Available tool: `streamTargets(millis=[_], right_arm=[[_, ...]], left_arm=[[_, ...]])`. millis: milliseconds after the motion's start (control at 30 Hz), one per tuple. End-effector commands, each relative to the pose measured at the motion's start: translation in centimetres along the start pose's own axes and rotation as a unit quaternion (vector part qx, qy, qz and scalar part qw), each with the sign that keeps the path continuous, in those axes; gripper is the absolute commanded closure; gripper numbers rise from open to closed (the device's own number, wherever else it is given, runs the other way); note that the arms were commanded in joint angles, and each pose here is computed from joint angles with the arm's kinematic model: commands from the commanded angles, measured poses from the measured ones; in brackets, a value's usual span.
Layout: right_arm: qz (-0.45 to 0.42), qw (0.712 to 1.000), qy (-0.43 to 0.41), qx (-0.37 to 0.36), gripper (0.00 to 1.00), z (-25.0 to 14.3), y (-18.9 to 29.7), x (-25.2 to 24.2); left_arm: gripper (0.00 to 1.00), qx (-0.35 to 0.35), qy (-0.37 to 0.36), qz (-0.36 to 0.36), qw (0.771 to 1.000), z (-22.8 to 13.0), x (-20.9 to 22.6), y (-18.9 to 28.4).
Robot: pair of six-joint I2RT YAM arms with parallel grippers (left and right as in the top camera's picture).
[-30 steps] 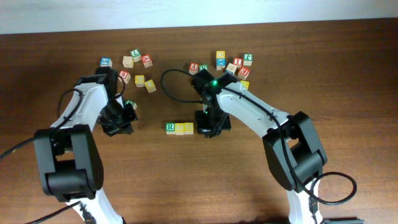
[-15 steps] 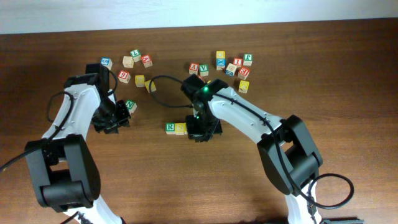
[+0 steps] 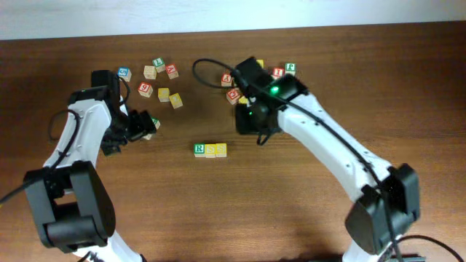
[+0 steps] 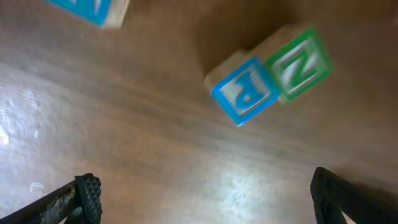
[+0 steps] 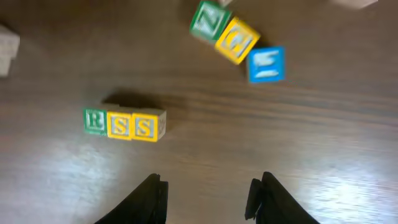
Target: Spell out RSS
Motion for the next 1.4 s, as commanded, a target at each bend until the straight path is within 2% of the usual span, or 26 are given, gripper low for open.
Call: streamTargets(millis=[0, 67, 100, 133, 167, 200, 267, 300, 467, 567, 667, 833, 933, 1033, 1133, 1200, 1233, 1300, 1367], right_arm=[[-0.019, 1.000, -0.002, -0.012, 0.67, 0.4, 0.2, -0.6], [-0.020, 1.000, -0.002, -0.011, 0.67, 0.4, 0.2, -0.6], [-0.019, 1.000, -0.002, -0.011, 0.62, 0.4, 0.2, -0.6], [-0.019, 1.000, -0.002, -0.011, 0.52, 0.4, 0.2, -0.6], [-0.018, 1.000, -0.002, -0.010, 0.38, 0.4, 0.2, -0.6], [-0.016, 1.000, -0.003, -0.008, 0.19, 0.3, 0.2, -0.6], [-0.011, 1.000, -0.003, -0.003, 0.04, 0.2, 0.3, -0.4], [-0.005, 1.000, -0.005, 0.004, 0.01, 0.1, 0.5, -0.4], [-0.012, 1.000, -0.017, 0.012, 0.02, 0.0, 3.4, -1.5], [-0.024, 0.999, -0.021, -0.030, 0.02, -0.2, 7.2, -3.1], [-0.028, 0.997, -0.017, -0.074, 0.02, -1.1, 11.3, -4.5], [-0.035, 0.992, 0.019, -0.122, 0.02, -5.1, 16.9, -6.6], [-0.012, 0.993, 0.031, -0.111, 0.02, -6.7, 17.0, -5.9], [0.014, 0.996, 0.056, -0.069, 0.00, -8.3, 15.1, -4.0], [0.039, 0.996, 0.073, -0.034, 0.25, -9.0, 10.9, -1.5], [0.051, 0.996, 0.075, -0.016, 0.53, -9.1, 8.4, -0.3], [0.063, 0.995, 0.076, -0.005, 0.62, -9.1, 7.2, 0.5], [0.083, 0.993, 0.077, 0.012, 0.94, -9.0, 5.3, 2.0], [0.090, 0.993, 0.074, 0.023, 0.96, -8.6, 3.1, 3.3]], left_arm=[[0.01, -0.060, 0.001, -0.003, 0.998, 1.9, 0.0, 1.8], [0.01, -0.067, 0.001, -0.004, 0.998, 2.2, 0.0, 1.9], [0.01, -0.067, 0.000, -0.004, 0.998, 2.2, 0.0, 1.9], [0.01, -0.066, 0.000, -0.004, 0.998, 2.2, 0.0, 1.9], [0.01, -0.064, 0.000, -0.004, 0.998, 2.1, 0.0, 1.9], [0.01, -0.061, 0.001, -0.004, 0.998, 2.0, 0.0, 1.8], [0.01, -0.053, 0.001, -0.004, 0.999, 1.6, 0.0, 1.8], [0.01, -0.046, 0.001, -0.008, 0.999, 1.3, -0.1, 1.8], [0.01, -0.059, -0.018, -0.054, 0.997, 0.7, -1.3, 4.1], [0.01, -0.100, -0.025, -0.053, 0.993, 0.0, -1.3, 7.8], [0.01, -0.119, -0.036, -0.053, 0.991, -1.8, -1.3, 10.9], [0.01, -0.100, -0.035, -0.052, 0.993, -6.1, -1.0, 12.9], [0.01, -0.099, -0.040, -0.053, 0.993, -7.5, -1.2, 12.8], [0.01, -0.093, -0.035, -0.045, 0.994, -8.2, -1.0, 12.3], [0.01, -0.095, 0.038, 0.014, 0.995, -8.1, 0.8, 12.1], [0.01, -0.097, 0.055, 0.024, 0.993, -8.0, 1.4, 12.2], [0.01, -0.097, 0.059, 0.025, 0.993, -8.0, 1.6, 12.2], [0.01, -0.100, 0.074, 0.041, 0.991, -8.0, 2.7, 12.2], [0.01, -0.102, 0.091, 0.059, 0.989, -7.9, 4.0, 12.3]])
Point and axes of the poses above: each gripper's point midway between its finger pads, its own y axis back along the fingers, its own x axis along the line the jaws close on, z = x × y, the point moved 4 cm from there along y, back along the fingers, and after that the axes turned 13 degrees about -y, right-handed, at the moved point
